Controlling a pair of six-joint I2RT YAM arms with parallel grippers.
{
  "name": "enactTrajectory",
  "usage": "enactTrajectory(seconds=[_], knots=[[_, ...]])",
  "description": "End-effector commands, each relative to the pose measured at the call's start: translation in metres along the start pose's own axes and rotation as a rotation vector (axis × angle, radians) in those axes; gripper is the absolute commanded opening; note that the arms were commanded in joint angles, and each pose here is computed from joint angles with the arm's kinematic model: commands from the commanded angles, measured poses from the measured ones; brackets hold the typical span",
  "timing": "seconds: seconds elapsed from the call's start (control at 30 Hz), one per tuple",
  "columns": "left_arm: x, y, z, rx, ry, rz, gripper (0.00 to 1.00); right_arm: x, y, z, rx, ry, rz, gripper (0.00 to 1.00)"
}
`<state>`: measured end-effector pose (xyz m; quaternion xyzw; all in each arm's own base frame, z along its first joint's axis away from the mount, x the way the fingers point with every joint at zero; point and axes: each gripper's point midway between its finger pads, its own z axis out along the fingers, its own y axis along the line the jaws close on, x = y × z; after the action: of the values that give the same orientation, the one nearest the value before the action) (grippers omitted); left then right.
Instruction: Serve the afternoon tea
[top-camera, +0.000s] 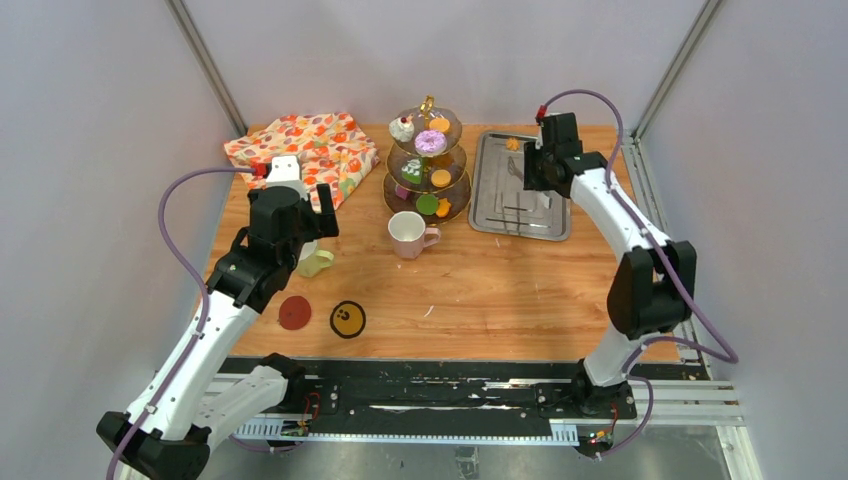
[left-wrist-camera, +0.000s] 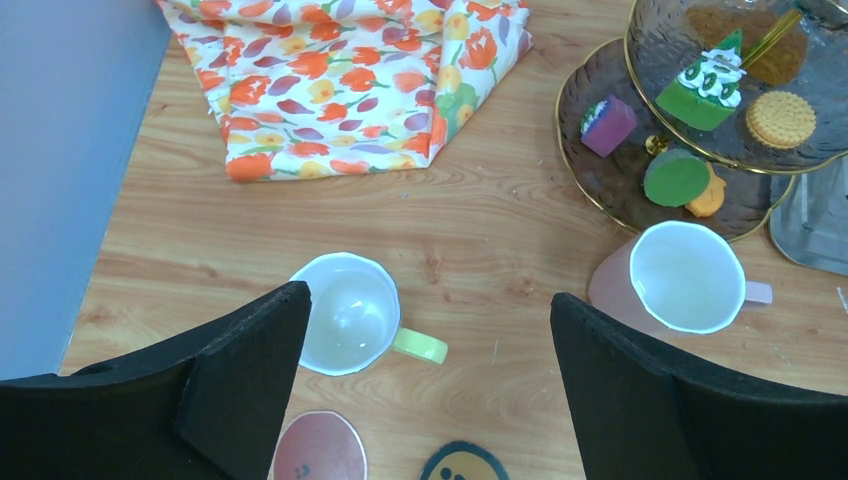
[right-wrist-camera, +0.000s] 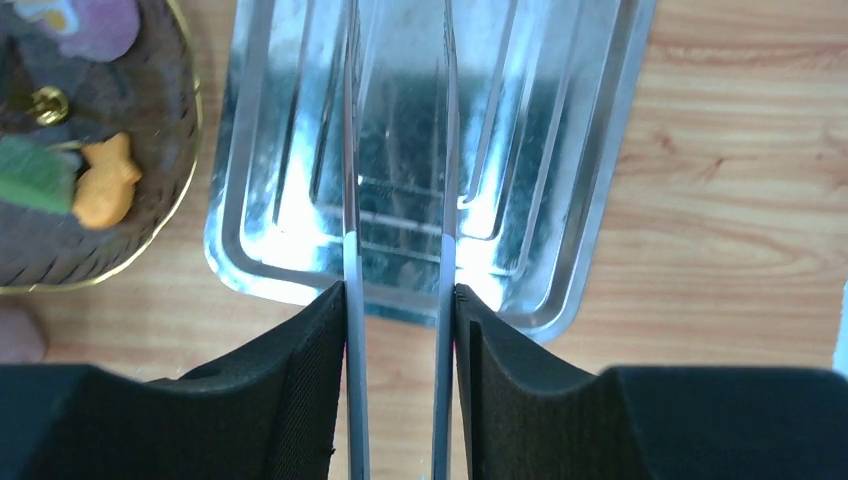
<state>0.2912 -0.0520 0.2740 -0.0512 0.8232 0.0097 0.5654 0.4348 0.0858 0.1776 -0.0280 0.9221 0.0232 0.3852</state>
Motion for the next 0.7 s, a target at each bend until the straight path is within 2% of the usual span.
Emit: enactTrajectory(seconds=[0.0,0.3,0.67], knots=[[-0.007,0.001,-0.001,-0.006,-0.032,-0.015,0.95,-0.037,-0.021,0.019,0.121,-0.058,-0.039,0.41],[-0.008,0.005,0.003,-0.038,-0.031,0.014,0.95,-0.056,-0.011,0.076,0.101,-0.056,-0.021,0.41],[-0.005,0.003,0.013,-0.051,-0.017,0.038,0.95,-0.05,-0.009,0.124,0.119,-0.031,0.001,0.42]])
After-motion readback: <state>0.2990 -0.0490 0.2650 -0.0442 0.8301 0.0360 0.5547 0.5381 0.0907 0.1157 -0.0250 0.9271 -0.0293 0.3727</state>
